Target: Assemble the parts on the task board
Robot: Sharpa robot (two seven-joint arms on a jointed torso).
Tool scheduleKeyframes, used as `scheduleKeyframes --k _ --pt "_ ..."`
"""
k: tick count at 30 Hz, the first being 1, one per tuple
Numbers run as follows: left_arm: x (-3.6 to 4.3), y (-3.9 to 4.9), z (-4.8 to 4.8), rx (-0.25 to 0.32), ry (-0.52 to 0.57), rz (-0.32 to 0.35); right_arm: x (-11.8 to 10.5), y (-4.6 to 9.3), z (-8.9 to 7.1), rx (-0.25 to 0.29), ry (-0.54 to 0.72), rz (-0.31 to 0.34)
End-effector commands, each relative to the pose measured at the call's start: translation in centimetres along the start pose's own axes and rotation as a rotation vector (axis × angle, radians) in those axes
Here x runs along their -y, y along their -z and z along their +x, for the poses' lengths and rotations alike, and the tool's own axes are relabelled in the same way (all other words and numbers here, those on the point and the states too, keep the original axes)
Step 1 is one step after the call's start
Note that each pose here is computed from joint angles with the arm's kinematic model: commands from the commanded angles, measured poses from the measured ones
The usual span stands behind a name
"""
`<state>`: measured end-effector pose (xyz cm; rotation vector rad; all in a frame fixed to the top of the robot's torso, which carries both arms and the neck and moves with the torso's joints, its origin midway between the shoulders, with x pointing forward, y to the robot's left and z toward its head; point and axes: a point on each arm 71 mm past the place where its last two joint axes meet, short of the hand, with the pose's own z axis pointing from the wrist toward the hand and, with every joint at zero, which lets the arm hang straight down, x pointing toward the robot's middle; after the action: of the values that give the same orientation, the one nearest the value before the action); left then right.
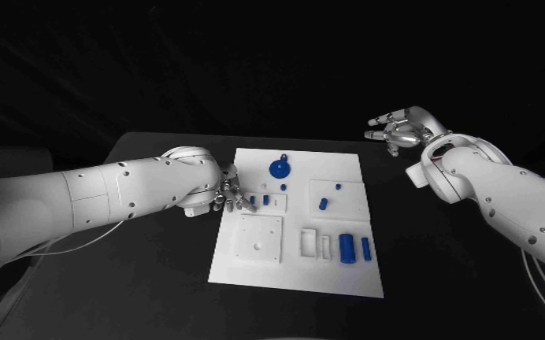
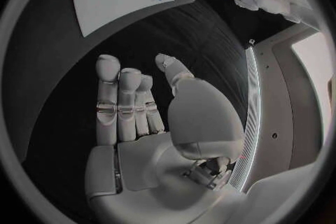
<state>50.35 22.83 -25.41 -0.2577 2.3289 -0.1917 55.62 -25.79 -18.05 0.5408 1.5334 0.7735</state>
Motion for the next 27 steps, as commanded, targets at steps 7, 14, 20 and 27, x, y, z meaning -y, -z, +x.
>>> scheduleKeyframes --k 7,14,20,27 --pt "-0.09 1.66 -1.13 0.037 0.066 0.129 0.3 0.0 0.1 -0.005 -0.001 -0.001" --pt "1.78 3.89 -4.36 0.201 0.139 0.331 0.6 0.0 0.0 0.001 -0.001 0.002" --pt "3.38 4.92 -5.73 0.346 0.167 0.479 0.6 0.0 0.0 0.004 -0.003 0.000" --pt "5.70 4.99 -5.80 0.474 0.068 0.627 0.5 0.0 0.0 0.015 -0.013 -0.011"
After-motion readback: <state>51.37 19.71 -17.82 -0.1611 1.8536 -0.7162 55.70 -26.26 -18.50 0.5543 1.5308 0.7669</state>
